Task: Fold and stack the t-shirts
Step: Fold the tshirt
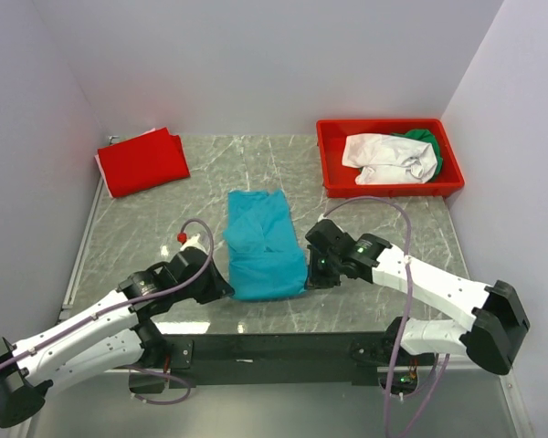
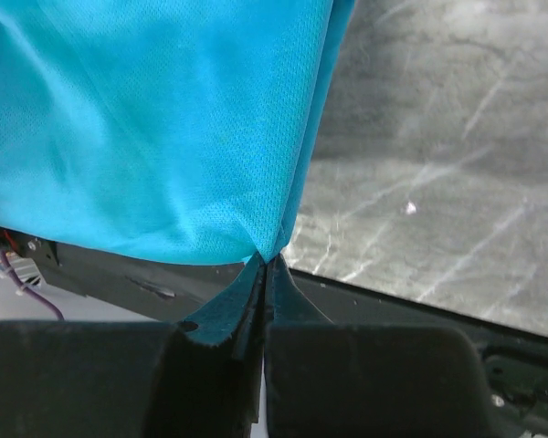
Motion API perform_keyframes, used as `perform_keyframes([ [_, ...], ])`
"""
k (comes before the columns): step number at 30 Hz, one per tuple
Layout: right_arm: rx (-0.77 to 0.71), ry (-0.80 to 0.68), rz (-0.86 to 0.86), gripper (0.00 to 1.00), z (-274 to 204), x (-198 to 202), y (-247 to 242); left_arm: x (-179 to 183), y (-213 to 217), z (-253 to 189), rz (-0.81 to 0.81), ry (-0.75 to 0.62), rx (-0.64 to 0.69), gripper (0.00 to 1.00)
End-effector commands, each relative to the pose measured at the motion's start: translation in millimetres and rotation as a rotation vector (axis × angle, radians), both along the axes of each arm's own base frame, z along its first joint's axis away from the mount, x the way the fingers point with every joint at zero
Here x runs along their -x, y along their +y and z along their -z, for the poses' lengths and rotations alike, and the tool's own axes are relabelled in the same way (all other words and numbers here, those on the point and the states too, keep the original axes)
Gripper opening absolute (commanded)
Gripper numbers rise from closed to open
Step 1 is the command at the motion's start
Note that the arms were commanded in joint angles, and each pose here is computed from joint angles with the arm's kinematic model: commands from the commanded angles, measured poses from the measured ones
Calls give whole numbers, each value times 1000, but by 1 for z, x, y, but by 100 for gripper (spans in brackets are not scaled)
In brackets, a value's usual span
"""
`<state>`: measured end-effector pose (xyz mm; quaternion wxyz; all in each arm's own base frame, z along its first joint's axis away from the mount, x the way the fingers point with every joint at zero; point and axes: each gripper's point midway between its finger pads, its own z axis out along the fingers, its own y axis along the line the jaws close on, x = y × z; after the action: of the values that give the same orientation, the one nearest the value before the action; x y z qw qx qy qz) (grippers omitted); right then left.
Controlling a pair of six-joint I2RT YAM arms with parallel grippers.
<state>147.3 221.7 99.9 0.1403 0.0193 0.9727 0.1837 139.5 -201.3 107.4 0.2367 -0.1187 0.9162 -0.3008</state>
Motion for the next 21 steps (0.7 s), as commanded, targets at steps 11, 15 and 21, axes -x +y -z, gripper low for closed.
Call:
perform_keyframes([
  [11, 27, -102, 49, 0, -55, -3, -15, 13, -7, -58, 15, -19, 103, 1],
  [15, 39, -157, 80, 0, -75, -14, -18, 7, -6, -73, -13, -51, 110, 1],
  [21, 79, -229, 125, 0, -91, -37, -17, -9, -2, -82, -90, -91, 99, 1],
])
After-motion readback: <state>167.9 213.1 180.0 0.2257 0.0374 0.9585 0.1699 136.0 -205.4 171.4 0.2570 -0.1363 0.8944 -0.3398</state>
